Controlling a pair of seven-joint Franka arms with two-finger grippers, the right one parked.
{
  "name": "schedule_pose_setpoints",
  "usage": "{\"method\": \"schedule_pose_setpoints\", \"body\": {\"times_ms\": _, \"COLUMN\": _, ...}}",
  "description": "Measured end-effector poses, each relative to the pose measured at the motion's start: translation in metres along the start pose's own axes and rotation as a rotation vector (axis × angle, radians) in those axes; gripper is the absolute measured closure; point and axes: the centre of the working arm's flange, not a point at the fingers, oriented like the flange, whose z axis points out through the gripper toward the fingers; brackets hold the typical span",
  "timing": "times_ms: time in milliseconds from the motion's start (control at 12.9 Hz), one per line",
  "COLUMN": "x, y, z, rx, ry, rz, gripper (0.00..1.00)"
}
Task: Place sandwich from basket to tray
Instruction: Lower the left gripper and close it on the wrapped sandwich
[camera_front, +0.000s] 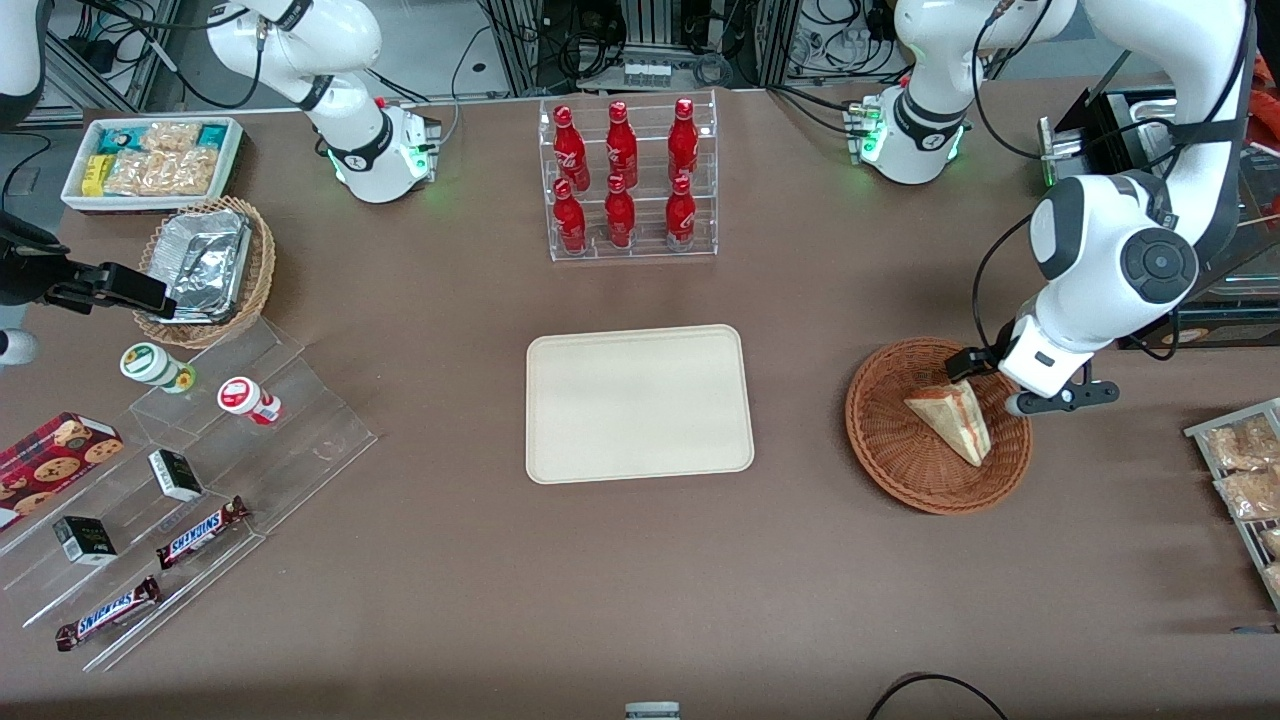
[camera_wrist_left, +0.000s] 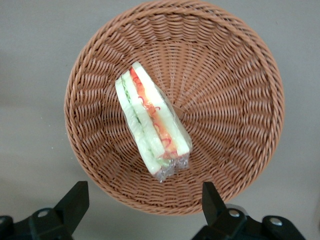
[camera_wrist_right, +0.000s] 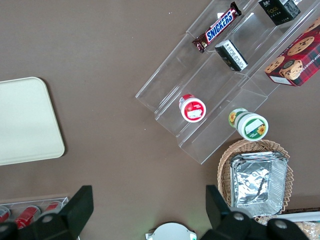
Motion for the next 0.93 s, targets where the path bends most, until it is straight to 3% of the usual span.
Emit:
{"method": "schedule_pose_setpoints", "body": {"times_ms": 543, "x": 0.011, "y": 0.008, "z": 0.027, "rx": -0.029, "ry": 0.036, "rz": -0.504, "gripper": 0.0}}
{"method": "schedule_pose_setpoints", "body": {"times_ms": 930, "x": 0.013, "y": 0.011, "z": 0.043, "rx": -0.029, "ry": 0.028, "rz": -0.563, "gripper": 0.0}}
